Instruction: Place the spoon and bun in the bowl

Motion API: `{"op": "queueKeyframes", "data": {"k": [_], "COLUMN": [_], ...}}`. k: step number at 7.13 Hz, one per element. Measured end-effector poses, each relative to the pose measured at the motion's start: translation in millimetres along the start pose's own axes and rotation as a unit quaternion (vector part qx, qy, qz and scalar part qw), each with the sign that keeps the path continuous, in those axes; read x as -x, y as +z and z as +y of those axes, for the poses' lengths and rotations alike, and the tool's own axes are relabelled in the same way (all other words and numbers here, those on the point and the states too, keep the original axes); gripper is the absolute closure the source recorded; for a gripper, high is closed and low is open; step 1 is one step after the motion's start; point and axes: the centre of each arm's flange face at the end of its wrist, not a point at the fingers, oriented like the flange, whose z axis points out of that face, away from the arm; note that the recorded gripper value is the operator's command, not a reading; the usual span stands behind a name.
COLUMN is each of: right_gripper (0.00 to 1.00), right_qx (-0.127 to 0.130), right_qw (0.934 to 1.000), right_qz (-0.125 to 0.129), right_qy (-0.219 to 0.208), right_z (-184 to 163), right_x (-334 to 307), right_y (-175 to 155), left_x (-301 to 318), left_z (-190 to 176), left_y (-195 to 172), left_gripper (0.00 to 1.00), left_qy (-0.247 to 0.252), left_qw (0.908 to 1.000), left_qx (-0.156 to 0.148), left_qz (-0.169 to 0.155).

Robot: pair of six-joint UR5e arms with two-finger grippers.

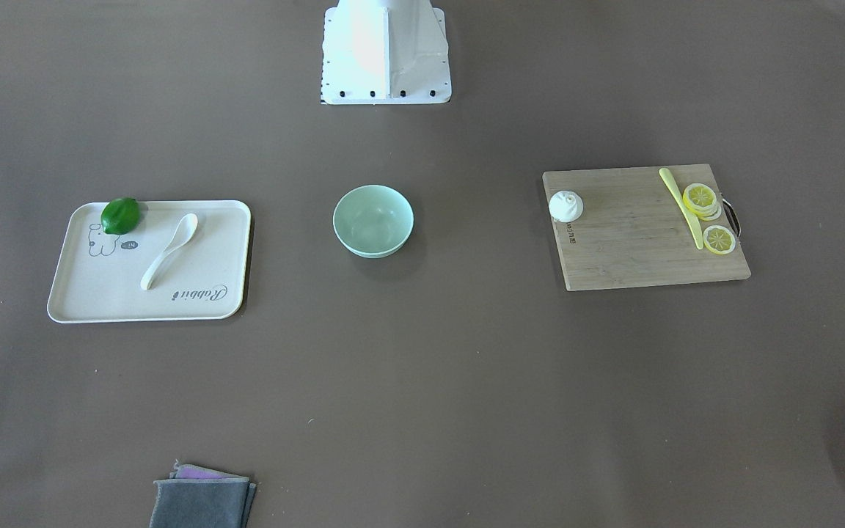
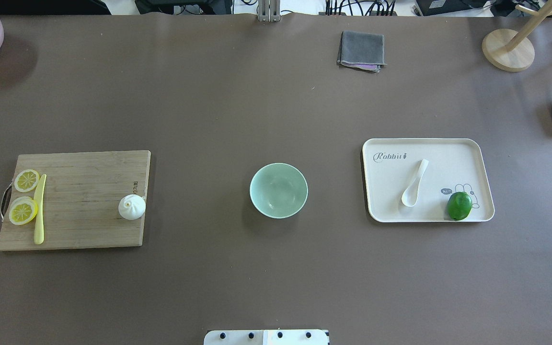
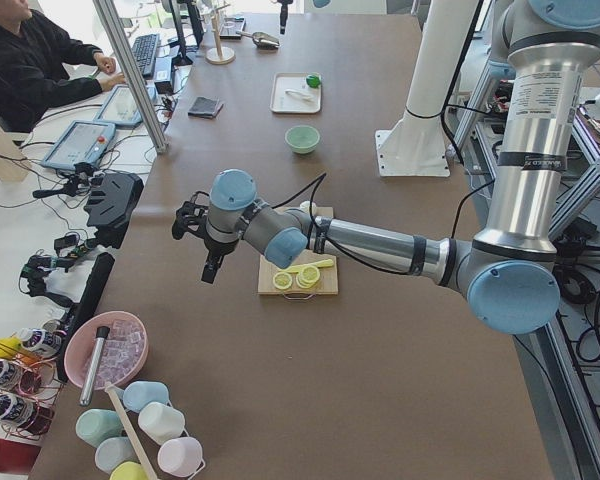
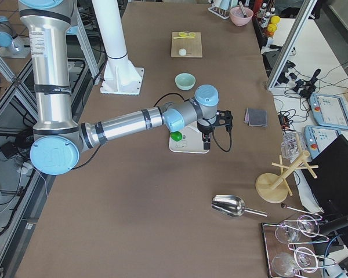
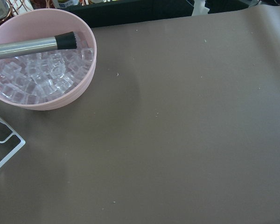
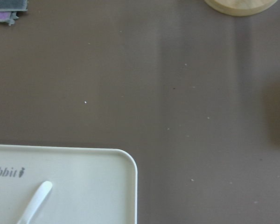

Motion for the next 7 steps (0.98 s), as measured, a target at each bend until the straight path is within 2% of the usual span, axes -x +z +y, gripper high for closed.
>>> {"op": "queueKeyframes", "data": {"k": [3, 4, 7], "right_gripper": [0.0, 0.0, 0.01], "right_qx": [0.011, 0.012, 0.026], "right_qw": [0.9974, 0.9965, 0.9972], "right_qz": [0.011, 0.018, 0.034], "right_qy": [0.071, 0.08, 0.061], "right_z": [31, 43, 69], "right_x": [83, 111, 162], "right_y": [58, 76, 127], "left_x": [-70, -93, -108], "left_z": [-9, -11, -13], "left_y": [34, 43, 50], "left_gripper": [0.02, 0.02, 0.02], "left_qy": [-0.008, -0.008, -0.004], "left_qw": [0.9997, 0.9996, 0.9995], "left_qx": [-0.007, -0.007, -0.006], "left_qz": [0.022, 0.026, 0.029]}}
